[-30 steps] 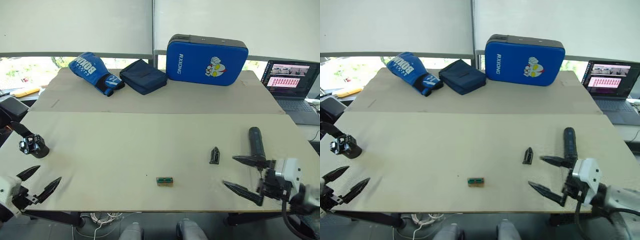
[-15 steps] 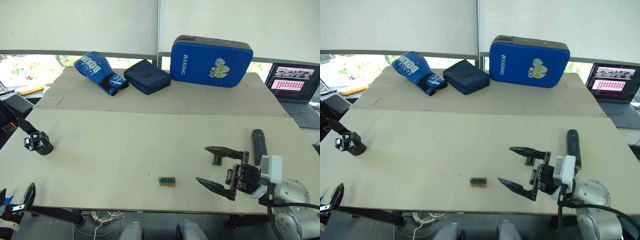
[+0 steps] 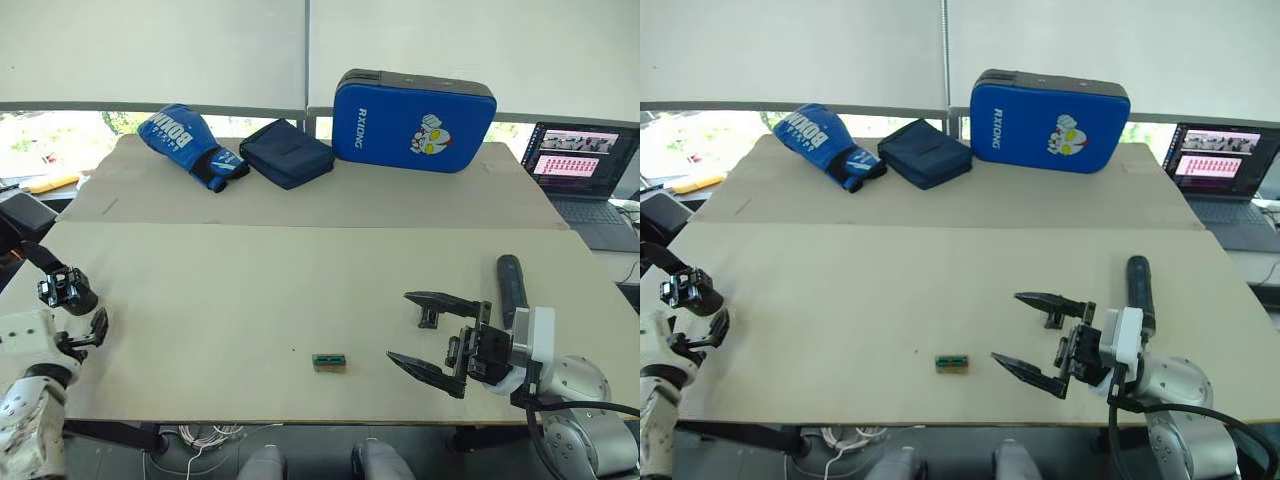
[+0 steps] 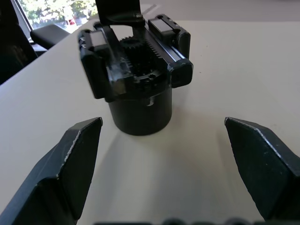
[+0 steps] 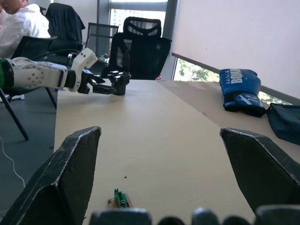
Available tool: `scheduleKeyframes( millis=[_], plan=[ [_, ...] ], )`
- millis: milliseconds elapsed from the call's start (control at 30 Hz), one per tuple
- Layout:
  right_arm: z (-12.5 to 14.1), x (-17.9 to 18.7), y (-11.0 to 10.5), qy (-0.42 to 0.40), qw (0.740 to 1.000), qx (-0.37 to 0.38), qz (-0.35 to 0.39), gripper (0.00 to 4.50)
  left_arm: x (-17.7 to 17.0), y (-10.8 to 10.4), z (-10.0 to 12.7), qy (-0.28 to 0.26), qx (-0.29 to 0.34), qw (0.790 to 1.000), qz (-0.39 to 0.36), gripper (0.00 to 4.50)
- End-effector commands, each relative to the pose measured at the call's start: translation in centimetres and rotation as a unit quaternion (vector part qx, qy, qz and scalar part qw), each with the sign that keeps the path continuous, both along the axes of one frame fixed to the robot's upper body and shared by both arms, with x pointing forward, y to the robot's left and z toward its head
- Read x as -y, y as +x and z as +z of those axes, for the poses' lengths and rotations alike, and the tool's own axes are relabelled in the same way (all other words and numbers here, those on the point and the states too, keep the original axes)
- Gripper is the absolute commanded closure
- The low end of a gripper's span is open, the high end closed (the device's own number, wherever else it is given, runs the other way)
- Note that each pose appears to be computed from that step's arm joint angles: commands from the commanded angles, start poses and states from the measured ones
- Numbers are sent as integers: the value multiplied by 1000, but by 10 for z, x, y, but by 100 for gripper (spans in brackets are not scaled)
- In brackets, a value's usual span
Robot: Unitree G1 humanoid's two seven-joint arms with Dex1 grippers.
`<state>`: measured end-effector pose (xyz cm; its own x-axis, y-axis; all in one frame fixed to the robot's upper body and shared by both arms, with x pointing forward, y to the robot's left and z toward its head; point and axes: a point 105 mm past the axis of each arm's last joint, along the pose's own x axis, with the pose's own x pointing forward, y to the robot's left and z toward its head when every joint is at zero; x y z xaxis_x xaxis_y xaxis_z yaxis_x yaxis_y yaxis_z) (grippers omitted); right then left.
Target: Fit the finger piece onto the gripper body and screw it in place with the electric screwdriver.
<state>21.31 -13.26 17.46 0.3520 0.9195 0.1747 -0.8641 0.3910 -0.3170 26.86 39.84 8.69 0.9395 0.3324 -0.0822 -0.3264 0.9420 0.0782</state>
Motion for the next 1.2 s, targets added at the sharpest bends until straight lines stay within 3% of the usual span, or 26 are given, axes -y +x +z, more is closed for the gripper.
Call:
scheduleKeyframes(
  millis=[33, 433, 600, 700, 800, 867, 1000, 1100, 1200],
  plan=[
    [6, 2, 0, -2, 1000, 18, -7, 0, -7, 7, 1, 15, -6, 1000, 23, 9],
    [7, 8, 2, -7, 999, 21, -32, 0, -14, 38, -2, 15, 7, 999, 50, 9],
    [7, 9, 2, -9, 999, 20, -35, 0, -15, 40, -10, 19, -6, 999, 49, 9],
    [8, 10, 2, -9, 999, 19, -41, 0, -18, 39, -11, 18, -5, 999, 51, 85],
    [7, 13, 2, -11, 999, 17, -48, 0, -15, 40, -10, 17, 5, 999, 38, 215],
    [7, 14, 3, -13, 999, 16, -51, 0, -10, 42, -5, 14, 27, 999, 24, 218],
    [3, 23, -1, -24, 998, 8, -64, 0, 38, 56, 44, 19, 153, 983, -100, 218],
    [1, 31, -4, -31, 996, 2, -78, 0, 77, 59, 66, 27, 185, 965, -183, 218],
    [-3, 40, -11, -41, 995, -9, -93, 0, 133, 62, 75, 34, 174, 944, -278, 218]
  ],
)
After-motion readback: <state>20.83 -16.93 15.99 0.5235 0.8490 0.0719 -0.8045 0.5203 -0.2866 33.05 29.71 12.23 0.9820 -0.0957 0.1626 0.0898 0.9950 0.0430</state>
